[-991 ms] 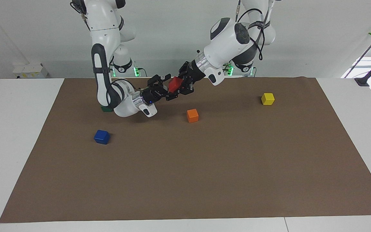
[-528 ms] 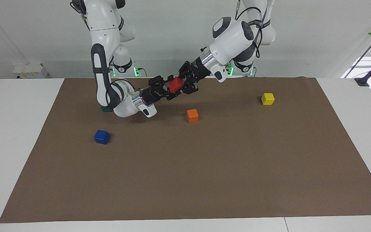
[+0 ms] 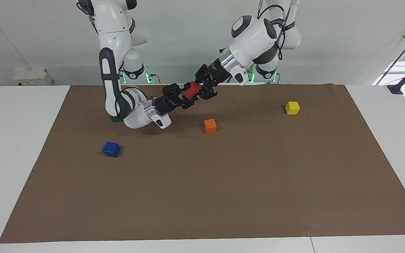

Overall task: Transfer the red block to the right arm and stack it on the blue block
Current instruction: 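Grasp the red cube with the right gripper while the left gripper releases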

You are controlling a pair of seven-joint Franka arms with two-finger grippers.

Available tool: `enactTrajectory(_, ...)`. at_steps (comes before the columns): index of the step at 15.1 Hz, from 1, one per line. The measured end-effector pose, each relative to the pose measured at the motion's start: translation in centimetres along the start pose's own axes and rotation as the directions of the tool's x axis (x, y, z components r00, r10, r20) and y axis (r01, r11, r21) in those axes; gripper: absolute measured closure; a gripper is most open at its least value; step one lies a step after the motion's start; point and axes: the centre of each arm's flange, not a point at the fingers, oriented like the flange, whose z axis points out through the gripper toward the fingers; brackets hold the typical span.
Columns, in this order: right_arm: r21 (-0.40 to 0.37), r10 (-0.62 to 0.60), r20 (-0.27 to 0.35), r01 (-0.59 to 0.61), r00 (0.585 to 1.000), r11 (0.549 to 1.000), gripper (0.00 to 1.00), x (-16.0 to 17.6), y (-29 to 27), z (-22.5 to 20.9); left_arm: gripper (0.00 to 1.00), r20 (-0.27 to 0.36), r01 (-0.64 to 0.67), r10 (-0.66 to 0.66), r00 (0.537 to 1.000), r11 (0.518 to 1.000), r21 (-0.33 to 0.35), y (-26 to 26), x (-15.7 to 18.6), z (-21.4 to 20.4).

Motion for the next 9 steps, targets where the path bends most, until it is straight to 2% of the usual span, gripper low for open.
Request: enactTrajectory(9,-0.009,-0.007,0.003,0.007,1.000,1.000,0.37,0.75,-0.51,0.33,0.45,0.018,0.005,-0.004,1.000,0.999,-0.034,0.10,-0.08,-0.37)
